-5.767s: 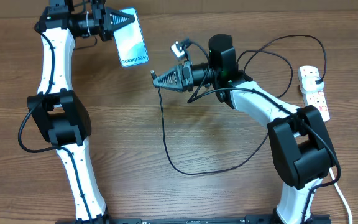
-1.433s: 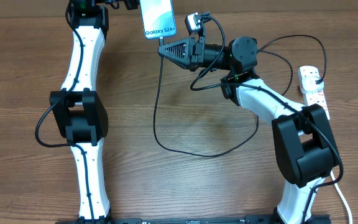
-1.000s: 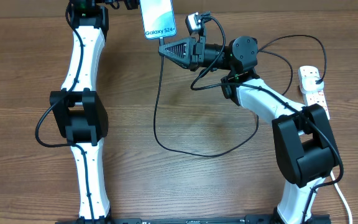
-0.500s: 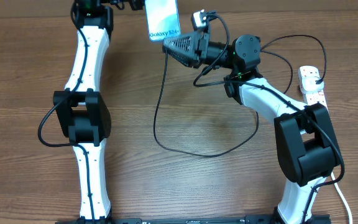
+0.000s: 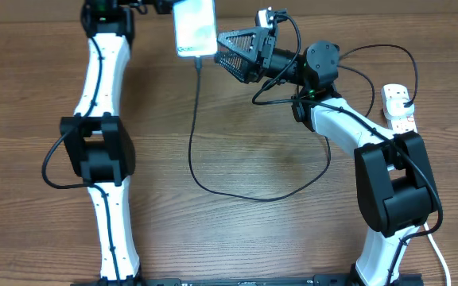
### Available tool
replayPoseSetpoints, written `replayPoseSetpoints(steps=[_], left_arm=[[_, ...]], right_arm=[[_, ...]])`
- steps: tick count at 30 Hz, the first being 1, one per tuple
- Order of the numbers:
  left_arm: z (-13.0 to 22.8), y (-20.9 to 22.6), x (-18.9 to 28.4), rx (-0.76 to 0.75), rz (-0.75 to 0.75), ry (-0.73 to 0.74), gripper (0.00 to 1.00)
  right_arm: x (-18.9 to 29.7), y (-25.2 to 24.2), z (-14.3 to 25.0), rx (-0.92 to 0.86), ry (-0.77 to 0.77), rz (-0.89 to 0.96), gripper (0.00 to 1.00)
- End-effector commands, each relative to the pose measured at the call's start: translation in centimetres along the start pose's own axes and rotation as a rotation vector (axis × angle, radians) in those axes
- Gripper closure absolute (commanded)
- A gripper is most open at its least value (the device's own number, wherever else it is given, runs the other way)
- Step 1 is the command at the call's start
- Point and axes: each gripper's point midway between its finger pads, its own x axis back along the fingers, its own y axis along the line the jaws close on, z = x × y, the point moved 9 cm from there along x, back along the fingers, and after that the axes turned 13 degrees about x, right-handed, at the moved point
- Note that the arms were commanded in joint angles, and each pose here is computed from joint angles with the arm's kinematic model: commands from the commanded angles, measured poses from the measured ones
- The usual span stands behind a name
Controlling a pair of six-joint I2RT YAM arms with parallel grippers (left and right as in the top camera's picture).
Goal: Plug charger to phone and switch on socket
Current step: 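Open the right gripper and withdraw it from the plugged cable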
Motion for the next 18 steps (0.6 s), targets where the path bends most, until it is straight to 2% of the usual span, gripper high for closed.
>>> replayPoseSetpoints(steps=[1, 5, 12, 18], left_arm=[[0.0, -0.8, 2.1, 0.038, -0.011, -0.024, 0.96], [-0.1, -0.8, 3.0, 0.051, -0.011, -0.043, 0.96], [-0.2, -0.8, 3.0, 0.053, -0.007, -0.053, 0.96], [-0.4, -0.9, 3.0, 0.071, 0.007, -0.078, 0.96]], right_arm=[[0.1, -1.7, 0.3, -0.042, 0.038, 0.082, 0.00], [0.9, -5.5, 2.4, -0.136, 0.119, 0.271, 0.00], [3.8, -9.4, 5.9, -0.252, 0.222, 0.541, 0.00], [8.4, -10.1, 7.1, -0.268, 0.207, 0.970, 0.00]])
